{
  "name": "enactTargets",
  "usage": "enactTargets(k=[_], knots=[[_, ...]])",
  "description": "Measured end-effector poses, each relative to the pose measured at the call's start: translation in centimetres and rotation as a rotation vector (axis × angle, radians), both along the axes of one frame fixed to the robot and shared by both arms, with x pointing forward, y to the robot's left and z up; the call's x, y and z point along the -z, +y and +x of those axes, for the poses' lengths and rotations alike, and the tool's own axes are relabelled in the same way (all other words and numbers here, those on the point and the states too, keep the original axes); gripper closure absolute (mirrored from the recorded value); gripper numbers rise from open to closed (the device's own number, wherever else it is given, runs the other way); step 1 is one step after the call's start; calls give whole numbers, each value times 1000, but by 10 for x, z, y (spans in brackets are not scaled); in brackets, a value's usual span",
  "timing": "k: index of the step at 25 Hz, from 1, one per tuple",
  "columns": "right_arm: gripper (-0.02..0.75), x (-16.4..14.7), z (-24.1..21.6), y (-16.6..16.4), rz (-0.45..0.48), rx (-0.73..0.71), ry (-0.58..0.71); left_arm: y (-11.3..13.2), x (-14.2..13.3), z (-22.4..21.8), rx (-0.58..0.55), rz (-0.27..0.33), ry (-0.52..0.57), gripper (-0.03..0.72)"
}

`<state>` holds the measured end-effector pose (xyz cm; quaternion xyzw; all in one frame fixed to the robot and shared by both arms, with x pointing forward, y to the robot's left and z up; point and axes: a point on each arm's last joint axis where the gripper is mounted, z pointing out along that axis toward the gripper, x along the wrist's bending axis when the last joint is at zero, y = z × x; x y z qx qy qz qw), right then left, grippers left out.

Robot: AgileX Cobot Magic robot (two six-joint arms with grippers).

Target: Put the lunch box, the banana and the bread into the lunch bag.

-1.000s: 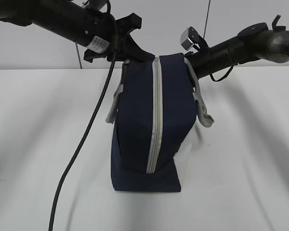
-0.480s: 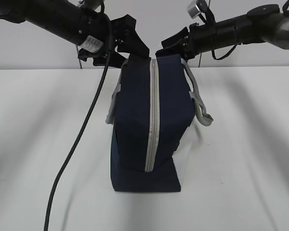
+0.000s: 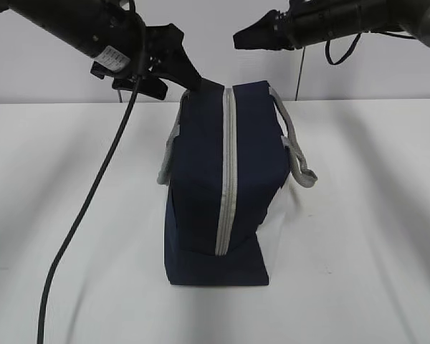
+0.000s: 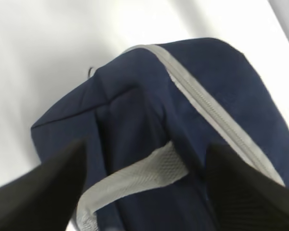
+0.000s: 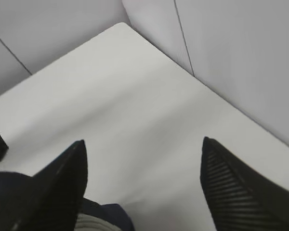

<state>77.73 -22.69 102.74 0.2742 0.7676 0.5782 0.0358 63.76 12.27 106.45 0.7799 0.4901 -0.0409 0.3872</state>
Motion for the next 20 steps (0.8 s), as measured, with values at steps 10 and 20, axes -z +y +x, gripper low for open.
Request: enactTargets(k=[10,20], knots=[[184,-17,-7,-13,-69,281,403,31,-28,-11,-175,252,-55,169],[186,-69,-37,-9,-195,558,527,53,-50,-47,-331,292,0,169]])
